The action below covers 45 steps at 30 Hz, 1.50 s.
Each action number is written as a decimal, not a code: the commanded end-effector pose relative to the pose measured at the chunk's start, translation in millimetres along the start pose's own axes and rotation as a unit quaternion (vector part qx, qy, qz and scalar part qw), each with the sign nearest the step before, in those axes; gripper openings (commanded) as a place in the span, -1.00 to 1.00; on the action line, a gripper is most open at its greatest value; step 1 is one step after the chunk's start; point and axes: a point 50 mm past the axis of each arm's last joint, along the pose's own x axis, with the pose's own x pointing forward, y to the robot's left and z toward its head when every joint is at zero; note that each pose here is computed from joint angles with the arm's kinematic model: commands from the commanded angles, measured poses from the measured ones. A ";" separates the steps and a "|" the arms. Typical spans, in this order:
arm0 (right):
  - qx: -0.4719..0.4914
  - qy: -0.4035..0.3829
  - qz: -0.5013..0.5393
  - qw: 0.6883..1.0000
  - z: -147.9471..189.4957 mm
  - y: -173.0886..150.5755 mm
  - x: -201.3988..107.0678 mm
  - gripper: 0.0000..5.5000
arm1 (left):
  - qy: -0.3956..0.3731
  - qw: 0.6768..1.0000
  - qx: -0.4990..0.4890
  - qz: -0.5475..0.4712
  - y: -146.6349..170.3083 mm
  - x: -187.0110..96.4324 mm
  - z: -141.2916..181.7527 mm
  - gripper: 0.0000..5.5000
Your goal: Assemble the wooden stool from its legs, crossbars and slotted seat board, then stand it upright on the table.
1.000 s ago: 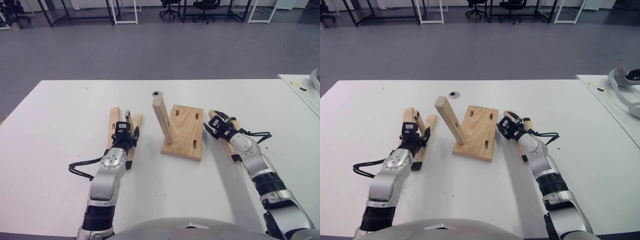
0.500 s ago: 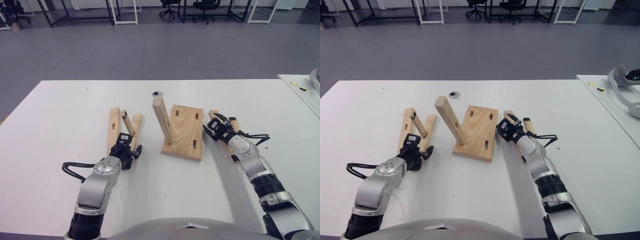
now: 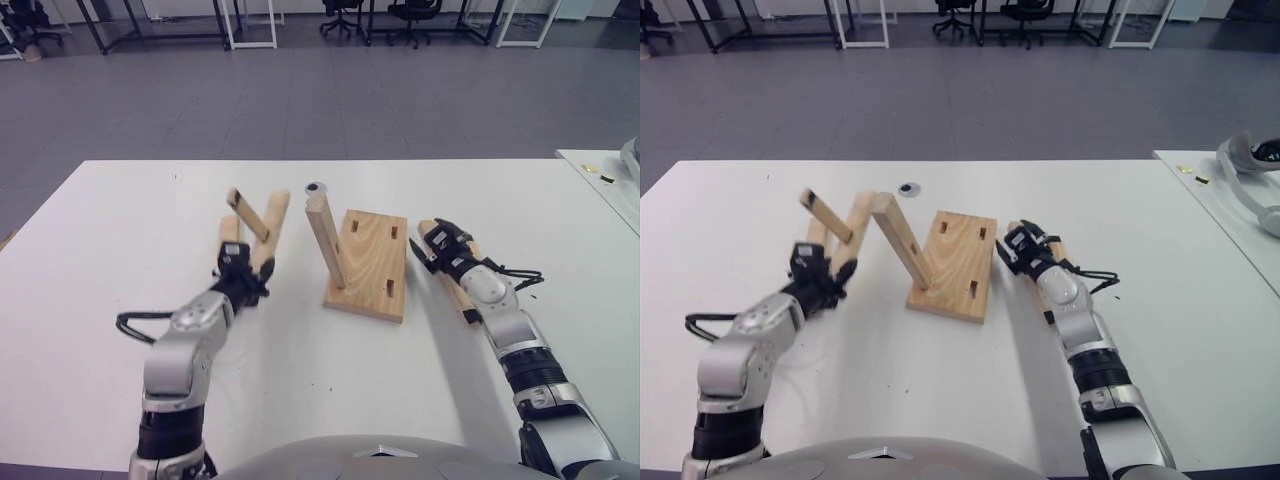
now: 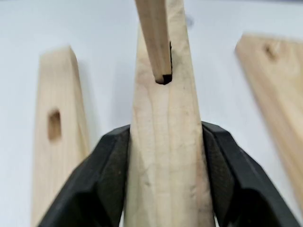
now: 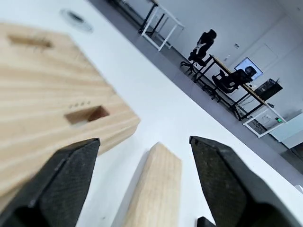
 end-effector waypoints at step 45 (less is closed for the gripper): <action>0.664 -0.263 -0.038 0.699 161.1 -93.0 -27.5 -0.63 | -0.232 0.945 0.178 -0.145 -7.5 30.9 134.1 0.30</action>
